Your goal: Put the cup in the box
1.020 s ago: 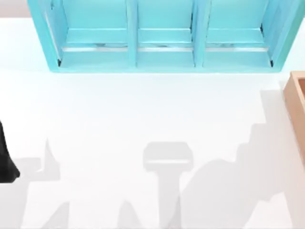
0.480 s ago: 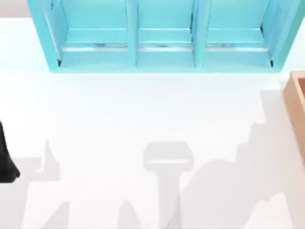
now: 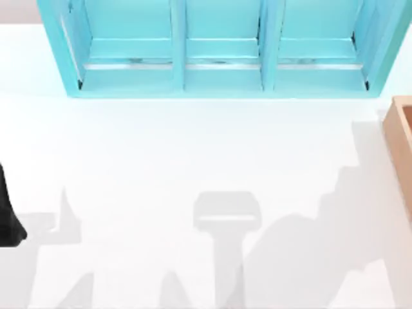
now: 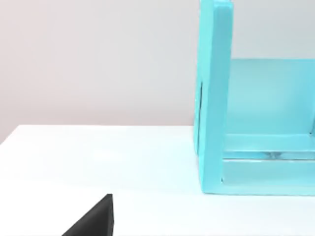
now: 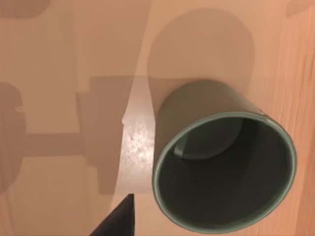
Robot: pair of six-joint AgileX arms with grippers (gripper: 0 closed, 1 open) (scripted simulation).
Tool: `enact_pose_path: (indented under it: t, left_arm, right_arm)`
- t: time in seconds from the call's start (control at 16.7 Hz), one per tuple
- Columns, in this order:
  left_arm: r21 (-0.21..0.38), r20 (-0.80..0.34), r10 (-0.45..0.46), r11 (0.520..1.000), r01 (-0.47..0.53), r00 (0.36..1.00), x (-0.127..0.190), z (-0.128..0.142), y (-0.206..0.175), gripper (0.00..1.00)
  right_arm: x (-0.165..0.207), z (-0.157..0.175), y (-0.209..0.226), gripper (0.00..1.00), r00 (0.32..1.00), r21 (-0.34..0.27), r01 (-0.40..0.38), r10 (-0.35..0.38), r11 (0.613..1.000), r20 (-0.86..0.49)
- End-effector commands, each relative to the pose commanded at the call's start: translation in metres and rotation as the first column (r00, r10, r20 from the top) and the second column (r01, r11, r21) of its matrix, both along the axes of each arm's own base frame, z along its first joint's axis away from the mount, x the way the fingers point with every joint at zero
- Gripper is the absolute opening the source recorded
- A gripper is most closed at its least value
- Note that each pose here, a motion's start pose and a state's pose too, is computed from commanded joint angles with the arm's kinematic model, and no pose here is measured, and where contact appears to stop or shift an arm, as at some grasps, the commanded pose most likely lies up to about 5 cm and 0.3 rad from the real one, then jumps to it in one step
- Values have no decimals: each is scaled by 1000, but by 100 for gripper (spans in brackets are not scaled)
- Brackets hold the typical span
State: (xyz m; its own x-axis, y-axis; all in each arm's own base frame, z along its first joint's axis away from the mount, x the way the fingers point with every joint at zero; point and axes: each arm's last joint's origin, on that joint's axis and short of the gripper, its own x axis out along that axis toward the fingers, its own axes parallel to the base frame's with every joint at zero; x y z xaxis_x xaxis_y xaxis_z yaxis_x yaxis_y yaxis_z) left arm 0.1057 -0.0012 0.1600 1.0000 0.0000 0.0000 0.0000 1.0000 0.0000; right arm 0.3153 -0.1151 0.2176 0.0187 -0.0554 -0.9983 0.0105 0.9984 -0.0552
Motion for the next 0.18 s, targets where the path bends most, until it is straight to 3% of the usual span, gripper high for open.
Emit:
enact_pose_path:
  t: [0.18]
  left_arm:
    - [0, 0, 0, 1000, 0, 1000, 0, 0, 0, 100]
  right_arm:
    - [0, 0, 0, 100, 1000, 0, 0, 0, 1000, 0]
